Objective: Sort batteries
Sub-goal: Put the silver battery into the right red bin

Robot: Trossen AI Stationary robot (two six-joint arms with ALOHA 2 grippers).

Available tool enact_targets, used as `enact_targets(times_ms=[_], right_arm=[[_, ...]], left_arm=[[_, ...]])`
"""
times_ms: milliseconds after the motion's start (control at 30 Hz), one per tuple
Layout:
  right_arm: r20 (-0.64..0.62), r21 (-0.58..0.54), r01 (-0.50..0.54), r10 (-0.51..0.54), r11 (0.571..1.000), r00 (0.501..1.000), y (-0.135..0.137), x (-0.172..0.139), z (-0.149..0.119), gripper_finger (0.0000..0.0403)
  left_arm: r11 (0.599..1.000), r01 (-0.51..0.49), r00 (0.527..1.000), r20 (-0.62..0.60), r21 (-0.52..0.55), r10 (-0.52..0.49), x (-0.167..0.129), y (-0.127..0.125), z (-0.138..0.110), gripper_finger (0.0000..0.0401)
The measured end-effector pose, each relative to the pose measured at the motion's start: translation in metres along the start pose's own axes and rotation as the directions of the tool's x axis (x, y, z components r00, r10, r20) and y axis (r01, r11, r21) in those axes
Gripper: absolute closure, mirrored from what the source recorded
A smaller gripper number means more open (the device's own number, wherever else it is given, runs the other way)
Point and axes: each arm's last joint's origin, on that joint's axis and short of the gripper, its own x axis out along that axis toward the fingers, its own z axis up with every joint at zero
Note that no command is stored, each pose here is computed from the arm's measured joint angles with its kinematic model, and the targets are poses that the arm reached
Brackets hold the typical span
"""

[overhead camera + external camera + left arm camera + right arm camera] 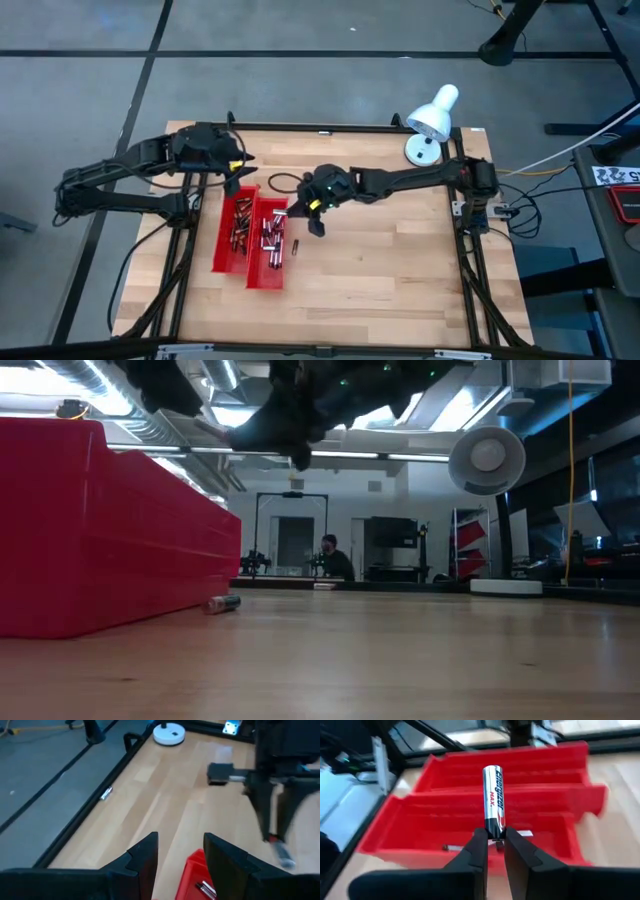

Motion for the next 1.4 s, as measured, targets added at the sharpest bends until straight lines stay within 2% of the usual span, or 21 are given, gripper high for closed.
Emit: enact_targets(times_ms=[100,400,567,667,800,1233,1333,1400], right_arm=[[0.039,0.003,-0.041,0.041,0.999,0.998,-0.003,0.009,-0.002,0.0361],[0.123,0.021,-0.074,0.071,0.997,0.990,-0.008,0.027,-0.006,0.0361],[0.134,0.043,-0.072,0.066,0.996,0.989,-0.009,0.030,-0.007,0.0361],[0.135,0.075,-0.017,0.007,0.997,0.991,-0.010,0.032,-0.009,0.0361],[0.152,0.067,-0.020,0.009,0.998,0.988,-0.008,0.032,-0.007,0.0356],[0.153,0.105,-0.022,0.006,0.994,0.988,-0.009,0.031,-0.005,0.0217],[0.132,0.175,0.025,-0.048,0.984,0.990,-0.017,0.016,0.002,0.0207],[0.120,0.222,0.116,-0.145,0.968,0.982,-0.028,-0.002,0.011,0.0209]], left_arm=[[0.999,-0.020,1.000,-0.016,-0.043,0.019,0.002,0.003,-0.001,0.0254],[0.998,-0.042,0.999,-0.020,-0.056,0.041,0.003,0.007,-0.001,0.0254],[0.998,-0.041,0.999,-0.022,-0.044,0.040,0.003,0.007,-0.001,0.0254],[0.998,-0.041,0.999,-0.022,-0.038,0.040,0.003,0.007,-0.001,0.0254],[0.999,-0.041,0.999,-0.022,-0.035,0.040,0.003,0.007,-0.001,0.0254],[0.999,-0.041,0.999,-0.022,-0.035,0.040,0.003,0.007,-0.001,0.0254],[0.998,-0.041,0.999,-0.026,-0.044,0.040,0.003,0.007,-0.001,0.0254],[0.998,-0.042,0.999,-0.035,-0.051,0.040,0.003,0.007,-0.002,0.0254]])
